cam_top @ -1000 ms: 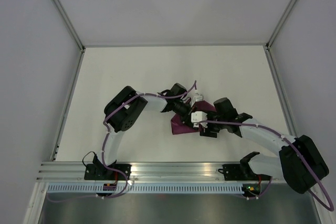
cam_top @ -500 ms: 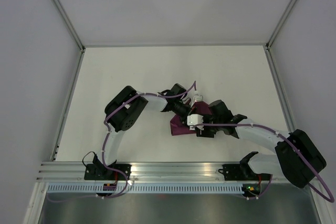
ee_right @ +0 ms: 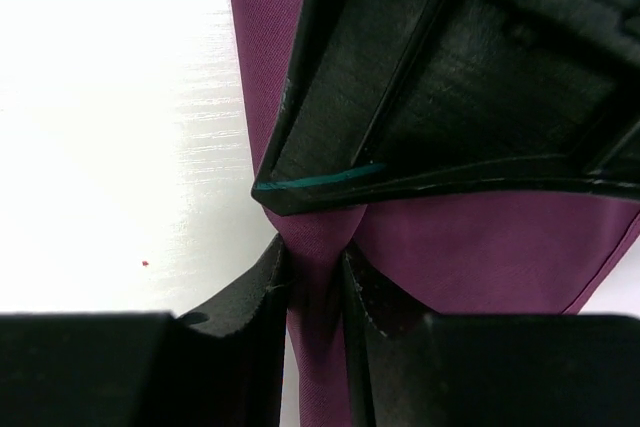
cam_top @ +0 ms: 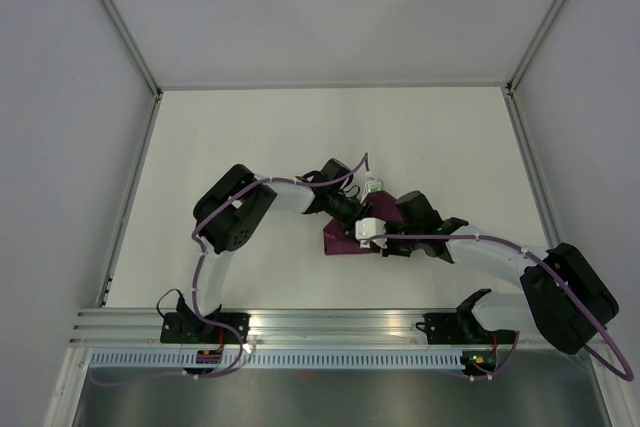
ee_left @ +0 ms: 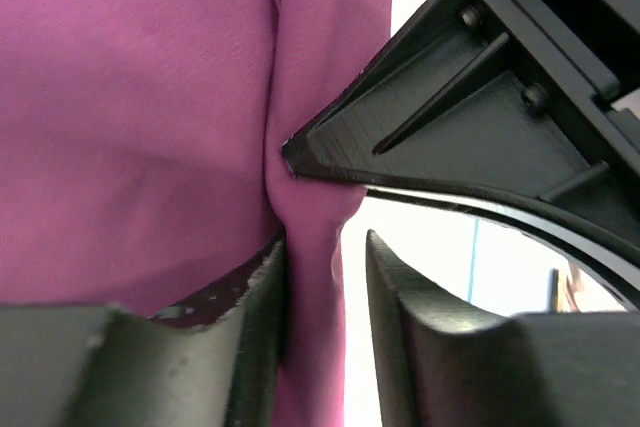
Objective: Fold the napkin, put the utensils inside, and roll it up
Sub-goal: Roll the napkin with the utensil
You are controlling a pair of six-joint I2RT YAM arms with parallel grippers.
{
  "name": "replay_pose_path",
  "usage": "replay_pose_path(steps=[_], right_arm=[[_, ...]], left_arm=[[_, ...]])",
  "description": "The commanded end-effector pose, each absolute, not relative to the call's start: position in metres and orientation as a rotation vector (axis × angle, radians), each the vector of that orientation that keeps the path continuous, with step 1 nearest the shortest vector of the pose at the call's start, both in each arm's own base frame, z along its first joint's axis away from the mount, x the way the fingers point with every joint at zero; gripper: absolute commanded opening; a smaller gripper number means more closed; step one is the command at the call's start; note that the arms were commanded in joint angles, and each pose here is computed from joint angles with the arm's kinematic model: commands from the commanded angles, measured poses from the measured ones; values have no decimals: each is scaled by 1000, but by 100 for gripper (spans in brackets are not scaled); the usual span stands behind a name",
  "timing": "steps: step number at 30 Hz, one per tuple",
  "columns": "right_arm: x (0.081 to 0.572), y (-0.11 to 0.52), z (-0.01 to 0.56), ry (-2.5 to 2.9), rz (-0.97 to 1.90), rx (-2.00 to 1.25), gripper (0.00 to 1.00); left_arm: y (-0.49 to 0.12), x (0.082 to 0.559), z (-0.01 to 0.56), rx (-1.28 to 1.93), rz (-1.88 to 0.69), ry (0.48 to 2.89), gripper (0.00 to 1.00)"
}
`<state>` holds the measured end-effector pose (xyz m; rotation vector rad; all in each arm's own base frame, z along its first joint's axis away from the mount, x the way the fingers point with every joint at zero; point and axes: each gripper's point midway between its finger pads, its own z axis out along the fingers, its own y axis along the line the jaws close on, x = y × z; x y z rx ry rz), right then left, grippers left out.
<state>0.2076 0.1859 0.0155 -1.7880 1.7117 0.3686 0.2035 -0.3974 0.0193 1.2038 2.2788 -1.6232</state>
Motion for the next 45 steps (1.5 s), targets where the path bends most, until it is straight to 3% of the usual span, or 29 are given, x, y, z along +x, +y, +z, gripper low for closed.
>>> replay_pose_path(steps=[1,15,24,33,45], right_arm=[[196,178,1,1788,401,-1824,21],[191,176,-4,1955,746,-1850,15],[202,172,-3,2055,1006,-1849,15],[208,167,-17,2157,1174,-1810,14],[213,166,-26,2225,1259,-1788,15]], left_arm=[[-368,231,-17,1011,-1292,2469,45],[-336,303,62,562,-942,2197,53],[-296,305,137,441,-804,1853,52],[-325,251,155,806,-535,1602,56],[-402,199,76,1398,-261,1491,58]])
